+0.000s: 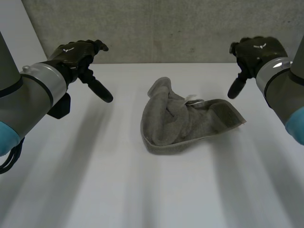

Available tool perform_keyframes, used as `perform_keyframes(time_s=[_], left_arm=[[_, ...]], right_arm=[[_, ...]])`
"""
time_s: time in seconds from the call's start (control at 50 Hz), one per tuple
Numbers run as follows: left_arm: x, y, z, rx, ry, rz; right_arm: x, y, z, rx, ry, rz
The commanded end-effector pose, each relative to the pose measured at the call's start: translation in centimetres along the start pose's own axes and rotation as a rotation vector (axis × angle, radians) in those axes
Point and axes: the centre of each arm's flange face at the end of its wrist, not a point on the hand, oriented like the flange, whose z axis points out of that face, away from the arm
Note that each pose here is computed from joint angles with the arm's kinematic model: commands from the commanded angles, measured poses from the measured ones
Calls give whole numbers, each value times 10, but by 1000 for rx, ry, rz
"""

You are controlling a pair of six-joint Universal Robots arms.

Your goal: Fold the towel.

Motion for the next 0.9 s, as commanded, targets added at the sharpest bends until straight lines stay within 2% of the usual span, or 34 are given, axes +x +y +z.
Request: perform_keyframes(time_s=[0.02,0.32,0.5,0.9], left_arm=[[-1,-3,-2,17,-4,2],[-1,-9,-3,77,-5,0],[-2,-16,-5,139,-18,1],[-3,-13,-2,128,-17,4]], right_arm=[[5,1,4,-21,2,30],[-3,-1,6,45,-79,46],[-2,-9,3,119,-69,52],[2,-16,0,172,-48,50]])
